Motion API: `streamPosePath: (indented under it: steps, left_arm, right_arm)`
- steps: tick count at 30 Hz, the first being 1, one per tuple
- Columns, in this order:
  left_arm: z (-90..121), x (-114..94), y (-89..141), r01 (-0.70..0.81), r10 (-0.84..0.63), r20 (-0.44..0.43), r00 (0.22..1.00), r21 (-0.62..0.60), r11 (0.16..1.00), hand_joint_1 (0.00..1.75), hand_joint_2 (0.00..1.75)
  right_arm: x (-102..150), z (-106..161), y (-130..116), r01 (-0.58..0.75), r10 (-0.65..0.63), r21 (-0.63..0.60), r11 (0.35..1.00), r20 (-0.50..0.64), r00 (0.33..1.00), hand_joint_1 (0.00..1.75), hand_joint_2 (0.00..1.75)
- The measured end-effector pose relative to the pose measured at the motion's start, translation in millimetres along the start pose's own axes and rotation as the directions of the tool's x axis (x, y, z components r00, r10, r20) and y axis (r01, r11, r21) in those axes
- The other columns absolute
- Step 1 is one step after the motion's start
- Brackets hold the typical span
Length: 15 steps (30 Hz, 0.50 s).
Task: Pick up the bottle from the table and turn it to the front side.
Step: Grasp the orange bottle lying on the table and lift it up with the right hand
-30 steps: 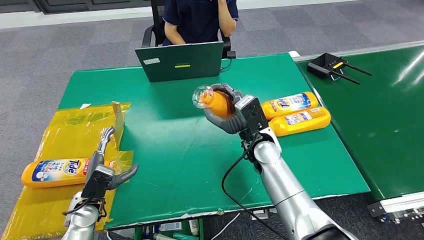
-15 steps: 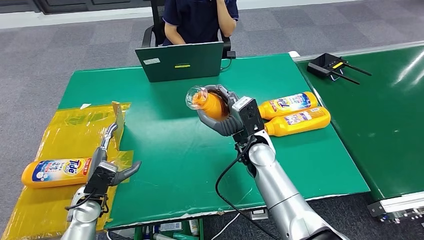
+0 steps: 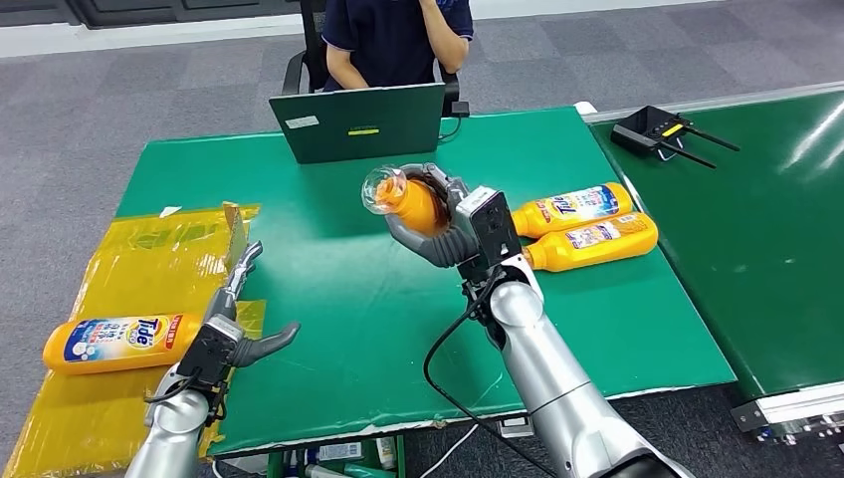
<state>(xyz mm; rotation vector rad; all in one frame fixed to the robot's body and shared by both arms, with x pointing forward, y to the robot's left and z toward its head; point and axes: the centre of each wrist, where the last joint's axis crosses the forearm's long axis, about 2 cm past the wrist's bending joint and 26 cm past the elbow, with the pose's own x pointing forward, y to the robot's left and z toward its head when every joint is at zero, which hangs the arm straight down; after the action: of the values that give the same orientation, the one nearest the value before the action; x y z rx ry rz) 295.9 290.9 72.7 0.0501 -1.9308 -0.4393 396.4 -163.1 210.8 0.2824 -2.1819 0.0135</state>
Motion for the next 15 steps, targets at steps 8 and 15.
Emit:
streamPosePath:
  steps: [8,15]
  left_arm:
    - [-11.9,4.0,-12.0,-0.079,0.081,0.033,0.996,-0.064,0.995,0.00,1.75]
    - [-33.2,10.5,-27.9,-0.150,0.159,0.096,0.983,-0.095,0.984,0.00,1.75]
  right_arm:
    - [3.6,-7.1,5.2,0.010,-0.010,0.010,1.000,0.011,1.000,1.75,1.75]
    - [11.0,-25.3,8.0,0.005,-0.006,0.023,1.000,0.041,0.999,1.75,1.75]
